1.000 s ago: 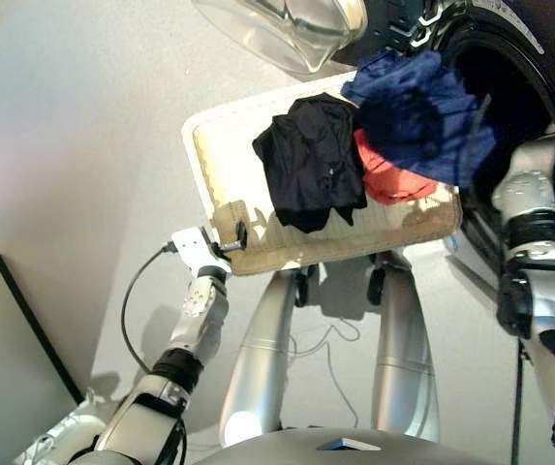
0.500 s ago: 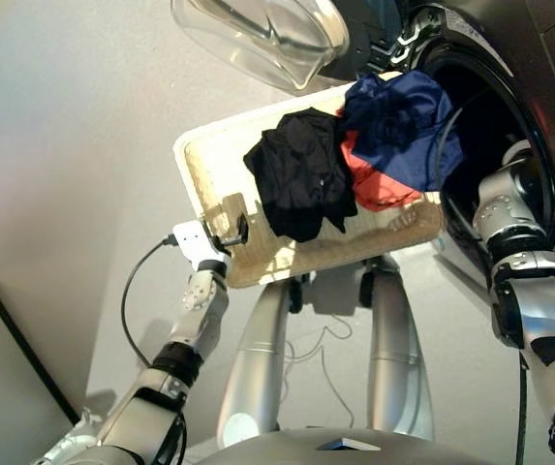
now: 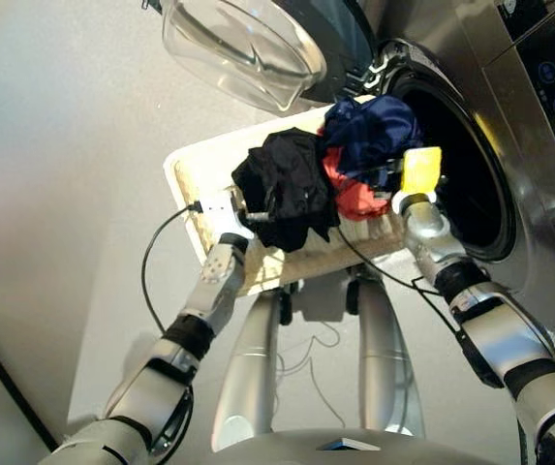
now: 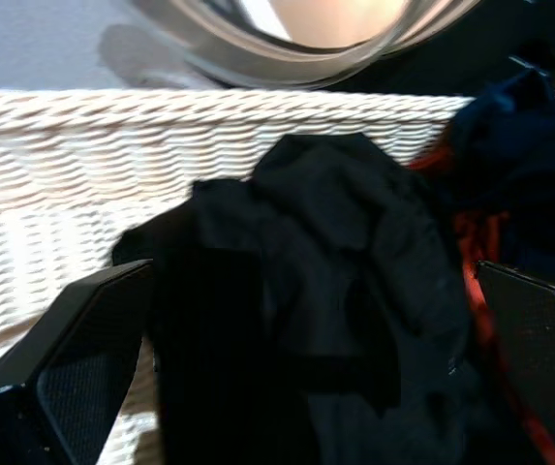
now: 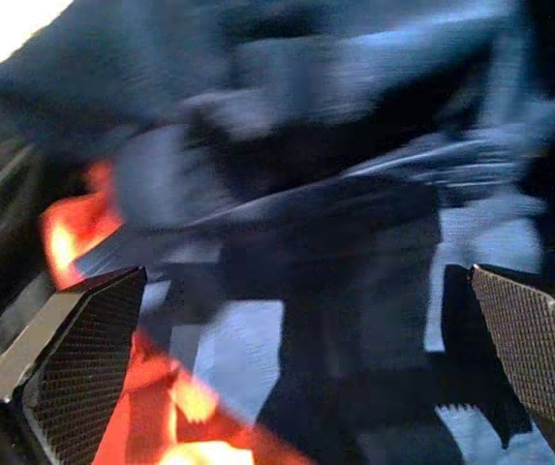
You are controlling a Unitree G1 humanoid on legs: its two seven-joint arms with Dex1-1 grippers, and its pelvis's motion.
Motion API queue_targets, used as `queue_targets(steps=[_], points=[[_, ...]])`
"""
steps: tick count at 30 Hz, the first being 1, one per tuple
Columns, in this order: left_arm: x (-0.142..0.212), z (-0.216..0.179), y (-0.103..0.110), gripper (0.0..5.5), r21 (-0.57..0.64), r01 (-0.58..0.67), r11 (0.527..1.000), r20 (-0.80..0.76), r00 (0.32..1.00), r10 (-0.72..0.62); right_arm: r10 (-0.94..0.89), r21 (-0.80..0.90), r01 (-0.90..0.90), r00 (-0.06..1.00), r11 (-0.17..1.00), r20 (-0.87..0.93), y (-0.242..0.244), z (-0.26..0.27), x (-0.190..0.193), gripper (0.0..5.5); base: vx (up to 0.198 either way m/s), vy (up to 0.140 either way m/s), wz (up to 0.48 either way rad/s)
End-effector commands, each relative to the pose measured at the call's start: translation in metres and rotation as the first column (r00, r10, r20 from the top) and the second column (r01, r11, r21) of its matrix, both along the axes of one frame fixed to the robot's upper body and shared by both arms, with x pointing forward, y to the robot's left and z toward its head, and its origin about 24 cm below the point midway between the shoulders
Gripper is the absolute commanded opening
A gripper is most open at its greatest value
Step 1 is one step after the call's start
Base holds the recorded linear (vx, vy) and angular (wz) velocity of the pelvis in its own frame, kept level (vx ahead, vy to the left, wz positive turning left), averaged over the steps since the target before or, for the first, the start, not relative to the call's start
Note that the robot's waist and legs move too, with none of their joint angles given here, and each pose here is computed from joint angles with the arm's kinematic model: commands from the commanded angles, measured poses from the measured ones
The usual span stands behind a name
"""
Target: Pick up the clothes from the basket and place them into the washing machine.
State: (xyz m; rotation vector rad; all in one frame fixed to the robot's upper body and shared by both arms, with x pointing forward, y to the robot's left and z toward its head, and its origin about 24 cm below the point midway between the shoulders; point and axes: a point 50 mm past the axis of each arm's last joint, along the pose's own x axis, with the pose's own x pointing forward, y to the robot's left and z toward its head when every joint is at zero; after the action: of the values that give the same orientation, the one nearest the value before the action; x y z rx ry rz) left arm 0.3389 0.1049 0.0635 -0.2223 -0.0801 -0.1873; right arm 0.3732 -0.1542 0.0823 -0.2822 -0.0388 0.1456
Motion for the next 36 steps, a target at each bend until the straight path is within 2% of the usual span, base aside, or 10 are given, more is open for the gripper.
queue_targets(steps=[1, 6, 8, 12, 23, 24, 25, 26, 31, 36], points=[[0.006, 0.001, 0.0, 5.5, 0.081, -0.018, 0.997, 0.014, 1.0, 0.017, 0.149, -0.059, -0.145, 0.986, 0.988, 0.069, 0.029, 0.008, -0.006, 5.5, 0.0, 0.0, 0.0], [0.019, 0.006, 0.003, 5.5, 0.181, -0.074, 0.981, 0.012, 0.997, 0.073, 0.291, -0.183, -0.26, 0.943, 0.948, 0.163, 0.057, 0.021, -0.019, 5.5, 0.0, 0.0, 0.0], [0.024, 0.008, 0.008, 5.5, 0.206, -0.113, 0.972, 0.005, 0.993, 0.114, 0.302, -0.179, -0.268, 0.932, 0.947, 0.202, 0.061, 0.024, -0.024, 5.5, 0.0, 0.0, 0.0], [0.032, 0.01, 0.023, 5.5, 0.239, -0.186, 0.953, -0.012, 0.981, 0.195, 0.309, -0.278, -0.222, 0.892, 0.935, 0.329, 0.064, 0.041, -0.033, 5.5, 0.006, 0.037, -0.218], [0.042, 0.014, 0.041, 5.5, 0.266, -0.271, 0.925, -0.04, 0.956, 0.291, 0.334, -0.198, -0.271, 0.807, 0.942, 0.486, 0.058, 0.067, -0.063, 5.5, -0.003, 0.018, -0.131], [0.042, 0.013, 0.042, 4.03, 0.272, -0.273, 0.923, -0.049, 0.954, 0.297, 0.336, -0.185, -0.281, 0.807, 0.942, 0.486, 0.058, 0.066, -0.065, 5.5, 0.0, 0.0, 0.0], [0.042, 0.012, 0.044, 2.24, 0.279, -0.277, 0.919, -0.052, 0.952, 0.303, 0.341, -0.186, -0.286, 0.807, 0.94, 0.482, 0.056, 0.065, -0.067, 5.5, 0.0, 0.0, 0.0], [0.042, 0.011, 0.046, 0.0, 0.279, -0.286, 0.917, -0.053, 0.948, 0.312, 0.346, -0.182, -0.294, 0.816, 0.938, 0.463, 0.055, 0.06, -0.068, 5.5, 0.0, 0.0, 0.0], [0.04, 0.009, 0.047, 0.0, 0.268, -0.279, 0.922, -0.053, 0.951, 0.303, 0.334, -0.183, -0.281, 0.844, 0.942, 0.42, 0.049, 0.048, -0.068, 5.5, 0.0, 0.0, 0.0], [0.034, 0.01, 0.049, 0.0, 0.189, -0.28, 0.941, -0.023, 0.957, 0.289, 0.32, -0.222, -0.252, 0.874, 0.942, 0.365, 0.043, 0.033, -0.064, 5.5, 0.01, -0.002, 0.006]])
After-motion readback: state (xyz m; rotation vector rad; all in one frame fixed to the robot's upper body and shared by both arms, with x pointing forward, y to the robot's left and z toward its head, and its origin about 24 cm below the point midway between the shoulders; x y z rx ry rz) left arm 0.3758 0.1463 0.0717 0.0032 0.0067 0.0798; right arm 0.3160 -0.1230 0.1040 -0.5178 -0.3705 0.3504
